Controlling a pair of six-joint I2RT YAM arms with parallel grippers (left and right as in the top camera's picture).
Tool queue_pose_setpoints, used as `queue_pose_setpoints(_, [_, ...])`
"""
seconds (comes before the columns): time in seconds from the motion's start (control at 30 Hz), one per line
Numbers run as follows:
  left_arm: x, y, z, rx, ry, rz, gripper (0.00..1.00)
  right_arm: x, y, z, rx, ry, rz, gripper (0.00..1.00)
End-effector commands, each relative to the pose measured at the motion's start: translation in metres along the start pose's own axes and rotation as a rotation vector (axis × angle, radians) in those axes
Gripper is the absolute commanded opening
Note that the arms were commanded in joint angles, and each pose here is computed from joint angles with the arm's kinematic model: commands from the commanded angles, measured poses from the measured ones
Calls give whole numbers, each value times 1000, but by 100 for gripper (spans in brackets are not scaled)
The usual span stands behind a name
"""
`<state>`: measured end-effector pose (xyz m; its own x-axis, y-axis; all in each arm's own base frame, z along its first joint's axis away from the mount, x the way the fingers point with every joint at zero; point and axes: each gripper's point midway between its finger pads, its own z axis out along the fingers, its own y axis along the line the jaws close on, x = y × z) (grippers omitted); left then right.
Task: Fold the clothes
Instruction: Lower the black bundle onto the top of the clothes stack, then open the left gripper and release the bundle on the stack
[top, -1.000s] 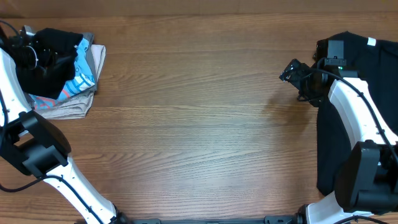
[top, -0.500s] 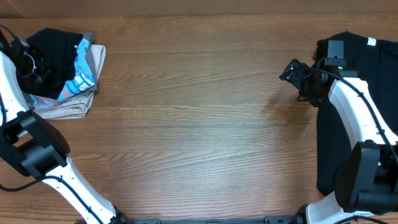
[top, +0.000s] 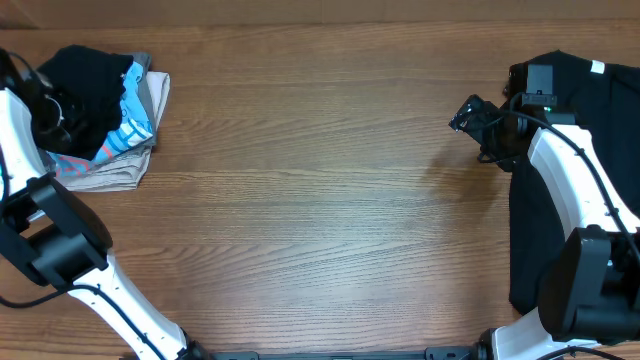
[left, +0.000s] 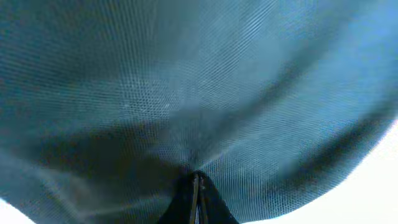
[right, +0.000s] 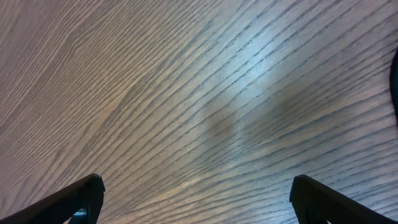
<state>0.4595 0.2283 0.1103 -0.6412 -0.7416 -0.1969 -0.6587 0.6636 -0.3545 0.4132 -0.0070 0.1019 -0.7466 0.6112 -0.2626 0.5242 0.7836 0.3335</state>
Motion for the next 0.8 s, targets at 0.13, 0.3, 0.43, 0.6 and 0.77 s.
queue_pose_setpoints(0.13, [-43, -12, -95, -25, -272, 29, 4, -3, -1, -1, 4, -13, -6, 100])
queue_pose_setpoints(0.3, [-51, 16, -85, -170, -301, 3, 4, -3, -1, -1, 4, -13, -6, 100])
queue_pose_setpoints(0.43, [-56, 35, -61, -233, -279, -13, 4, -3, -1, -1, 4, -13, -6, 100])
queue_pose_setpoints(0.6, [-58, 65, -26, -288, -231, -45, 4, -3, -1, -1, 4, -13, -6, 100])
queue_pose_setpoints(0.77, [-60, 89, -21, -325, -223, -85, 4, -3, -1, -1, 4, -13, -6, 100])
